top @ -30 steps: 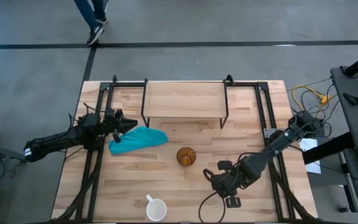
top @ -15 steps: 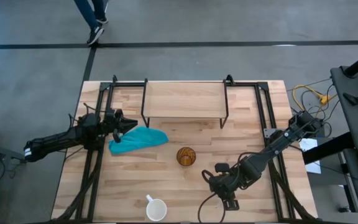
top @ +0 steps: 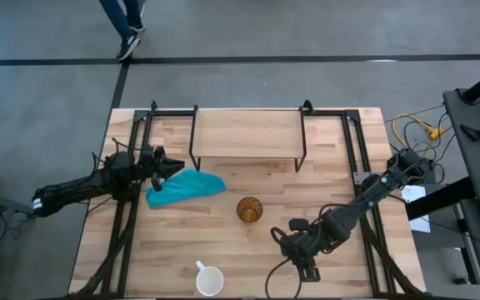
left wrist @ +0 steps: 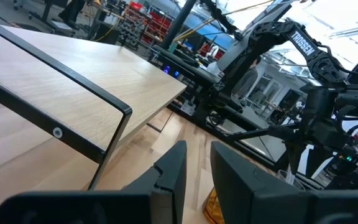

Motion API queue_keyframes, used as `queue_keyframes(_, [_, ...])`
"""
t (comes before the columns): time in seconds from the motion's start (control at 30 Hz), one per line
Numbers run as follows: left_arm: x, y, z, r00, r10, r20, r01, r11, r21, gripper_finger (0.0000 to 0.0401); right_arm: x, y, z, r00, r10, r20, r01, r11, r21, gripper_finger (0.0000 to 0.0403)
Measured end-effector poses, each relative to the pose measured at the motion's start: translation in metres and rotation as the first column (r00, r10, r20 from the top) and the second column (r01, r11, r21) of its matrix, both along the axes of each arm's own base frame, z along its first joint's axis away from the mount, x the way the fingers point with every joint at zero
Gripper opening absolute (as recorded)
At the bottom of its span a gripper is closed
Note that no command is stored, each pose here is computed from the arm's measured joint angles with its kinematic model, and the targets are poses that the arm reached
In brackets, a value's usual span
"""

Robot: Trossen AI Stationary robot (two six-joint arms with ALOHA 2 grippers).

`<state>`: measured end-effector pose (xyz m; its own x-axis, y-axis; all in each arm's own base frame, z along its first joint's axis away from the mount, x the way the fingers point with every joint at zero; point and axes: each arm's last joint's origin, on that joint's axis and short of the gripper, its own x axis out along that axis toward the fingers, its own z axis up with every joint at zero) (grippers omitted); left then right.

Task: Stack small to large cups/mugs on shelf
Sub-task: Put the transparent mug on the shelf

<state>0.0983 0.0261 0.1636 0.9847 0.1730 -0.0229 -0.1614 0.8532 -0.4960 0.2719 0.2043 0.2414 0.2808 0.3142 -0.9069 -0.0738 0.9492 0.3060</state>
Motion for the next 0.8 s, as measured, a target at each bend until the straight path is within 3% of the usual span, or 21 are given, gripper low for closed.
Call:
queue_keyframes(0.43, [0.000,0.000,0.000,1.000,0.000,0.000,0.000,1.000,0.000,0.0059,-0.008,0.006,-0.001,1.000,0.022,-0.020,-0.022,1.000,-0.018,0.0144])
queue_keyframes(0.8, [0.000,0.000,0.000,1.000,0.000,0.000,0.000,1.000,0.000,0.0059,-0.013,0.000,-0.005,0.998,0.033,-0.057,-0.040,0.991,-0.126,0.0141])
